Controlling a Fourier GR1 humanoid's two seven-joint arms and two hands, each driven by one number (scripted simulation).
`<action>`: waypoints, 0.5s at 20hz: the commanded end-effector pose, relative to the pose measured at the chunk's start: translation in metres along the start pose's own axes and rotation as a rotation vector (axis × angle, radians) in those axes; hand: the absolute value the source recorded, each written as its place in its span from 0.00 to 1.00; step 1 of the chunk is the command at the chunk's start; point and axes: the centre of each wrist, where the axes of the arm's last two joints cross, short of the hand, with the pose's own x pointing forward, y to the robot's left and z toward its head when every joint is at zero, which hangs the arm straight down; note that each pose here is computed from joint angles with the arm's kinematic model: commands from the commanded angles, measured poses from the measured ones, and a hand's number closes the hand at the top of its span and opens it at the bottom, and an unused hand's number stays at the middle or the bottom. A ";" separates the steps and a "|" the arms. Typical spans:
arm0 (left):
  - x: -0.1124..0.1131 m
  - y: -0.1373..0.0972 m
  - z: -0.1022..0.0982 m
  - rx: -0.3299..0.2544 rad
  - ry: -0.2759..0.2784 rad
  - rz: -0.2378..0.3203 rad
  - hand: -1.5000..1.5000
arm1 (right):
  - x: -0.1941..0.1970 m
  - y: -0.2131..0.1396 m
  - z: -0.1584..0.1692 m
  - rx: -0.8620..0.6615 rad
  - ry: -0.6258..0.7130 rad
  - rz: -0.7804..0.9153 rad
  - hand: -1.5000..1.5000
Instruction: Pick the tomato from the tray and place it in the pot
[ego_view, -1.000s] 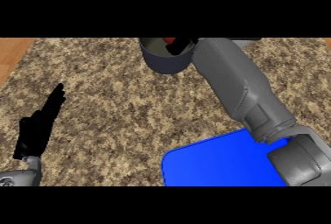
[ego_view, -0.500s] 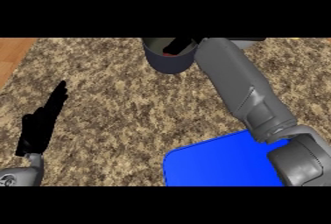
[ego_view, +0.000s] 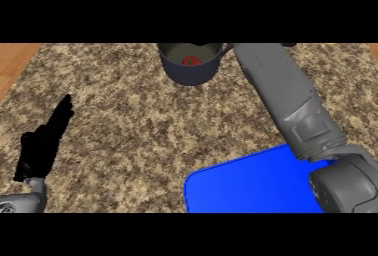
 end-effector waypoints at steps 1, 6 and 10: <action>-0.014 0.009 0.007 0.011 0.025 -0.008 0.50 | -0.011 -0.010 0.002 0.026 0.031 -0.121 0.00; -0.006 0.018 0.002 0.044 0.032 -0.006 0.50 | -0.026 -0.027 0.005 0.082 0.028 -0.195 0.00; -0.024 0.009 0.015 0.043 0.045 -0.013 0.50 | -0.062 -0.072 0.021 0.060 0.018 -0.227 0.00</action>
